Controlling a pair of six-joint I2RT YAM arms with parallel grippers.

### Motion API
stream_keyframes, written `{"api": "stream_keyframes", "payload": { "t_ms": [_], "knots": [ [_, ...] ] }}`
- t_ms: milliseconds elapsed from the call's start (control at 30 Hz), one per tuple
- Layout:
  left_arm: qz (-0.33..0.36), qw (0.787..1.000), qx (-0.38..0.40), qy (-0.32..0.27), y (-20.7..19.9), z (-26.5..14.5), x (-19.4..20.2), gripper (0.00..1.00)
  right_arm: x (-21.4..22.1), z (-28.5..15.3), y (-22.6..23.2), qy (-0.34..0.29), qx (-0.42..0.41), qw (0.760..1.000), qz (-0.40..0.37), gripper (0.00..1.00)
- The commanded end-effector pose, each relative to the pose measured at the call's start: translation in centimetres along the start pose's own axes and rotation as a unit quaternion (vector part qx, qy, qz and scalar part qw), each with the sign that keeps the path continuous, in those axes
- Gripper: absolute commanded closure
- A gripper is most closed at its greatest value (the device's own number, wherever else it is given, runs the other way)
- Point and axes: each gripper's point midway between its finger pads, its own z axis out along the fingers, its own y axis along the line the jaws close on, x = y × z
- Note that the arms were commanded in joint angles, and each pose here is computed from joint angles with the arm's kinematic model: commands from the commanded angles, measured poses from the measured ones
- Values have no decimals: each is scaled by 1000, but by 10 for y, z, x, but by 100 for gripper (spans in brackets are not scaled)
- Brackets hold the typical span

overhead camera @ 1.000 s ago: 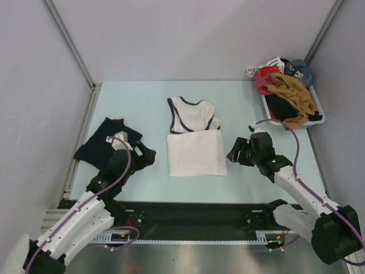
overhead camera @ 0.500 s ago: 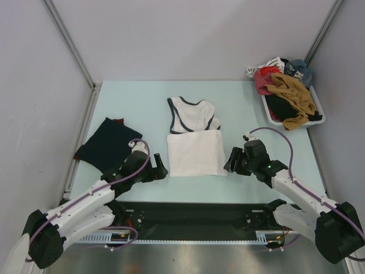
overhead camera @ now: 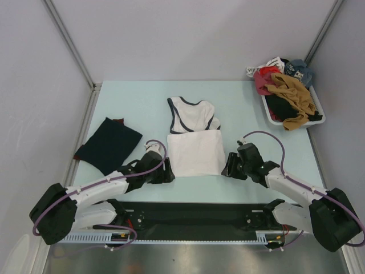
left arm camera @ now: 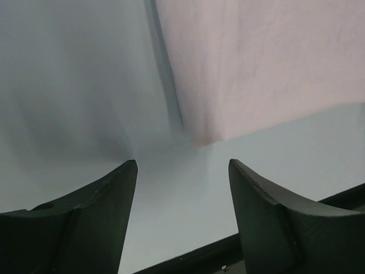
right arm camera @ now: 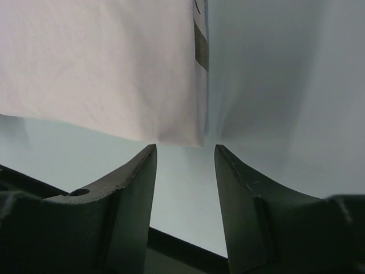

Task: Fold and stack the tank tops
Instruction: Fold the tank top

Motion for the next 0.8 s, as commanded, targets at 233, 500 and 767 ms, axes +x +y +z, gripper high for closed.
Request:
{"api": "stream_keyframes", "payload": {
  "t_ms": [233,500,767],
  "knots": [
    [-7,999,29,-14,-30,22,-17,36,-4,19,7,1,-10,1000,-3,57],
    [2,1000,19,0,-30,28,-15,79,-2,25,6,10,-7,1000,-9,76],
    [13,1000,18,6,-21,17,-5,100,1,15,10,11,-9,1000,-12,100]
  ]
}}
